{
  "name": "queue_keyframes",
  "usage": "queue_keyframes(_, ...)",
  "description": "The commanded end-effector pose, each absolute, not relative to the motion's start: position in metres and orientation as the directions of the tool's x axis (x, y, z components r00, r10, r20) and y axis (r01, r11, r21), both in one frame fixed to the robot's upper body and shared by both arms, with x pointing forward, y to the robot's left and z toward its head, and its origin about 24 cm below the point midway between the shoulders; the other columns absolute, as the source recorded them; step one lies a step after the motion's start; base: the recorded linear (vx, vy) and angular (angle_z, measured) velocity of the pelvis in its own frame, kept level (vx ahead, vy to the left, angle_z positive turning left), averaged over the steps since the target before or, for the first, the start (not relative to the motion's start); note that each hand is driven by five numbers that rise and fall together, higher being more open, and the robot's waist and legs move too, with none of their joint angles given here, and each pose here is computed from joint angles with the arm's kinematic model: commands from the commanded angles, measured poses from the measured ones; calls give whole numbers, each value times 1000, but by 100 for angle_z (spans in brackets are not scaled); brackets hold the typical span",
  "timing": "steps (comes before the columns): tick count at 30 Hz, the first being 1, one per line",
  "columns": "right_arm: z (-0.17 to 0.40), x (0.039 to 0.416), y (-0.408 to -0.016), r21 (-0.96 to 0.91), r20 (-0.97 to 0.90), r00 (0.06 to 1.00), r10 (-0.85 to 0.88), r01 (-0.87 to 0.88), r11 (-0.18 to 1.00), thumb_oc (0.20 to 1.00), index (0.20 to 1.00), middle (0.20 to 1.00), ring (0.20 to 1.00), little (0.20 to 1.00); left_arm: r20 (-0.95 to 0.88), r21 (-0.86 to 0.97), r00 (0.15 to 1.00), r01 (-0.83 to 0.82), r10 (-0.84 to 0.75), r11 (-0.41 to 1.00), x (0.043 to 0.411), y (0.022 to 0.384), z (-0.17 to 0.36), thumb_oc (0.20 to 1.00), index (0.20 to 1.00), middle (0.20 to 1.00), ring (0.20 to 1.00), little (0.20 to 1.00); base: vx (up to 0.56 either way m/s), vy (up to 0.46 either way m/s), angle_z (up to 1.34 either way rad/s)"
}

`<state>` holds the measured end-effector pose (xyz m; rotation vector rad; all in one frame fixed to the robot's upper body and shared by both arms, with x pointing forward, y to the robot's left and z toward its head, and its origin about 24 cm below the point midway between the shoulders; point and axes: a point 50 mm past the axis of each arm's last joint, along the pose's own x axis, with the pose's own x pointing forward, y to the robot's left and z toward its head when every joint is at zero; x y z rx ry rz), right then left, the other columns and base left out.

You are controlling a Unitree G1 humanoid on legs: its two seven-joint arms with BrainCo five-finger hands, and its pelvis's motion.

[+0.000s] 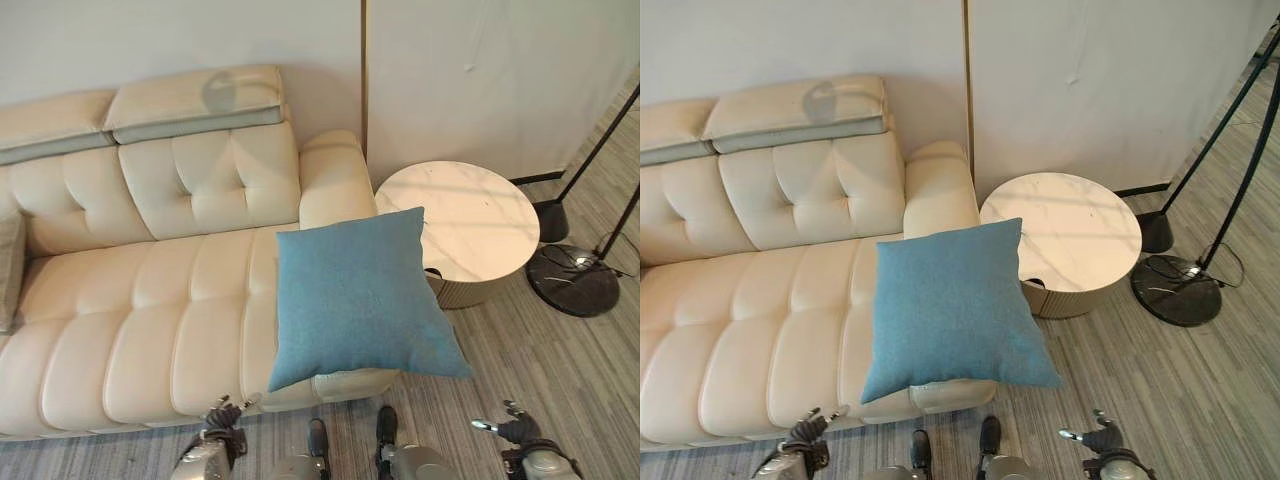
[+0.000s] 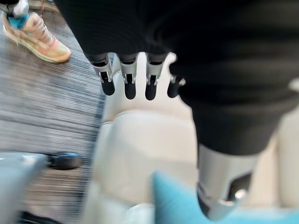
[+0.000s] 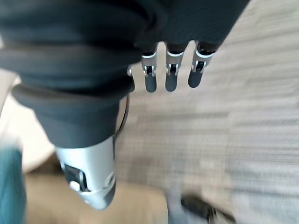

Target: Pick up all the scattered cushions and arrange them neatly on the sofa.

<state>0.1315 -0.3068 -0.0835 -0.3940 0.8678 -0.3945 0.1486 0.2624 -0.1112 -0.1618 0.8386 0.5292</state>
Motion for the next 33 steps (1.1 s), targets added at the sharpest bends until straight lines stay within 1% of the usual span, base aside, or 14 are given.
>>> queue_keyframes(1,-49,146,-343,-588,-563,624,-543,160,793,1000,1000,1000,1000,1000,-671,102,564,-573,481,813,154,308,-88,1000,1000,1000,1000,1000,91,114,1)
queue_keyframes(4,-22,166,-360,-641,-484,669,-564,167,749,1000,1000,1000,1000,1000,-636,107,586,-577,501,810,167,324,-75,1000,1000,1000,1000,1000,45,83,-15)
queue_keyframes(5,-2,191,-363,-654,-421,724,-546,175,736,1000,1000,1000,1000,1000,-603,87,617,-579,505,811,186,329,-64,1000,1000,1000,1000,1000,29,90,-18)
queue_keyframes(7,19,224,-357,-662,-359,784,-506,168,731,1000,1000,1000,1000,1000,-583,12,664,-570,469,822,212,319,-55,1000,1000,1000,1000,1000,22,96,-12)
queue_keyframes(9,20,235,-349,-647,-352,803,-481,163,745,1000,1000,1000,1000,1000,-581,-6,672,-567,459,824,220,314,-54,1000,1000,1000,1000,1000,8,51,-10)
queue_keyframes(10,26,260,-327,-628,-336,847,-412,124,768,1000,1000,1000,1000,1000,-583,-59,702,-539,409,840,238,296,-52,1000,1000,1000,1000,1000,14,49,-6)
queue_keyframes(14,28,295,-283,-593,-322,893,-313,68,803,1000,1000,1000,1000,1000,-583,-107,732,-500,354,859,260,270,-49,1000,1000,1000,1000,1000,17,36,-9)
queue_keyframes(16,29,313,-250,-555,-320,916,-243,26,831,1000,1000,1000,1000,1000,-597,-146,739,-484,313,863,271,251,-49,1000,1000,1000,1000,1000,12,37,-6)
queue_keyframes(17,36,332,-221,-542,-302,934,-192,-3,840,1000,1000,1000,1000,1000,-599,-164,745,-474,294,865,287,237,-43,1000,1000,1000,1000,1000,-5,27,-8)
queue_keyframes(19,41,340,-212,-548,-292,940,-176,-13,836,1000,1000,1000,1000,1000,-591,-159,750,-470,297,869,294,238,-37,1000,1000,1000,1000,1000,-34,14,0)
queue_keyframes(22,67,371,-184,-578,-255,955,-152,-25,816,1000,1000,1000,1000,1000,-552,-126,772,-452,316,883,325,238,-10,1000,1000,1000,1000,1000,-94,13,7)
queue_keyframes(27,84,386,-168,-549,-226,960,-165,15,836,1000,1000,1000,1000,1000,-537,-161,770,-493,343,855,338,241,6,1000,1000,1000,1000,1000,-22,2,-2)
queue_keyframes(29,73,385,-145,-480,-269,953,-141,-6,877,1000,1000,1000,1000,1000,-554,-167,766,-487,327,857,344,226,5,1000,1000,1000,1000,1000,5,11,-4)
queue_keyframes(33,59,379,-124,-459,-311,946,-94,-63,886,1000,1000,1000,1000,1000,-576,-145,763,-449,294,882,344,208,-1,1000,1000,1000,1000,1000,2,3,-1)
